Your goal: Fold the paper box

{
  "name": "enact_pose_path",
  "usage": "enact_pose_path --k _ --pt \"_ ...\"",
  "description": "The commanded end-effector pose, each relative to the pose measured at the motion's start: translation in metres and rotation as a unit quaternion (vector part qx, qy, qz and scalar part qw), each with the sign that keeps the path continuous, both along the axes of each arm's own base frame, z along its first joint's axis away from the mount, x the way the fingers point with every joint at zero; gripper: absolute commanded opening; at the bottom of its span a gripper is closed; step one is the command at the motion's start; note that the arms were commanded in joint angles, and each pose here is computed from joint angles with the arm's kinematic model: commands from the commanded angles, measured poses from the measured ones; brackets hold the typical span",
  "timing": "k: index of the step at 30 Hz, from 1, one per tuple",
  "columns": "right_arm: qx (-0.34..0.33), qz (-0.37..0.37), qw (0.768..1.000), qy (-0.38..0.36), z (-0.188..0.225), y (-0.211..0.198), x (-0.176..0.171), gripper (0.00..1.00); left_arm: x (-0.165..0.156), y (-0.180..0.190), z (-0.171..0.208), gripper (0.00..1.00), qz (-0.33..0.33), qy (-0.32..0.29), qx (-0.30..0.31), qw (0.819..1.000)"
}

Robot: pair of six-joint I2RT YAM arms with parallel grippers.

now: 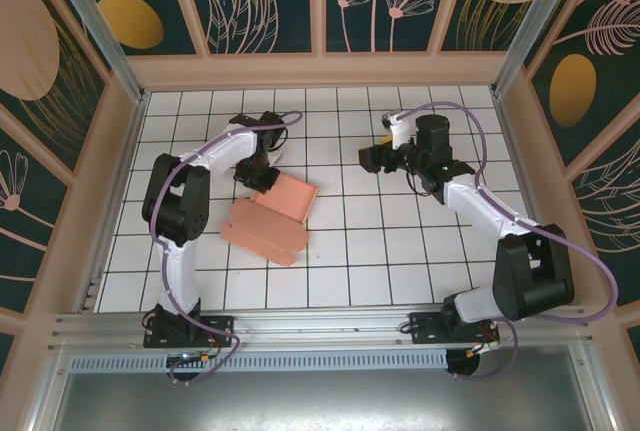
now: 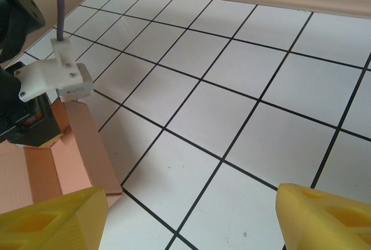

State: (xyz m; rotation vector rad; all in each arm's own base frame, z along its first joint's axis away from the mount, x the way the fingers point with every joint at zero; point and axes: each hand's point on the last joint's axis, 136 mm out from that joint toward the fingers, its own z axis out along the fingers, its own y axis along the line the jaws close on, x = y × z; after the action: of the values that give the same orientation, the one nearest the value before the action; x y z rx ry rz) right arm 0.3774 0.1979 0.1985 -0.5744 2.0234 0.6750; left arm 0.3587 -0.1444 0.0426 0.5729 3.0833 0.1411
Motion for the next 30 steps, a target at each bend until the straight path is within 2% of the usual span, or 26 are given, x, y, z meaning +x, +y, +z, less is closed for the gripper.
enact_pose_path --k 1,3,9,13,17,20,25,30 --pt "-0.007 -0.001 1.0 -0.013 -0.004 -0.002 0.003 0.77 -0.001 -0.003 0.008 0.29 -0.01 0.014 -0.002 1.0" --pt "-0.006 0.0 1.0 -0.015 -0.003 -0.002 0.003 0.76 0.006 -0.009 0.012 0.38 -0.011 0.006 -0.014 1.0" --pt "-0.005 0.004 1.0 -0.014 -0.002 0.001 0.003 0.76 0.018 -0.02 0.028 0.55 -0.012 -0.025 -0.042 0.999" --pt "-0.016 0.015 1.0 -0.012 -0.005 0.011 0.003 0.76 0.034 -0.037 0.059 0.64 -0.014 -0.093 -0.1 0.991" --pt "-0.027 0.021 0.999 -0.007 -0.01 0.023 0.005 0.77 0.041 -0.045 0.069 0.72 -0.007 -0.123 -0.129 0.984" --pt "-0.03 0.03 0.999 -0.009 -0.01 0.034 0.005 0.77 0.051 -0.046 0.074 0.73 0.007 -0.15 -0.14 0.979" --pt "-0.032 0.041 0.999 -0.006 -0.013 0.046 0.001 0.77 0.05 -0.045 0.051 0.7 0.015 -0.125 -0.129 0.984" --pt "-0.026 0.055 0.998 -0.009 -0.01 0.054 -0.005 0.76 0.06 -0.049 0.057 0.7 0.029 -0.148 -0.141 0.978"
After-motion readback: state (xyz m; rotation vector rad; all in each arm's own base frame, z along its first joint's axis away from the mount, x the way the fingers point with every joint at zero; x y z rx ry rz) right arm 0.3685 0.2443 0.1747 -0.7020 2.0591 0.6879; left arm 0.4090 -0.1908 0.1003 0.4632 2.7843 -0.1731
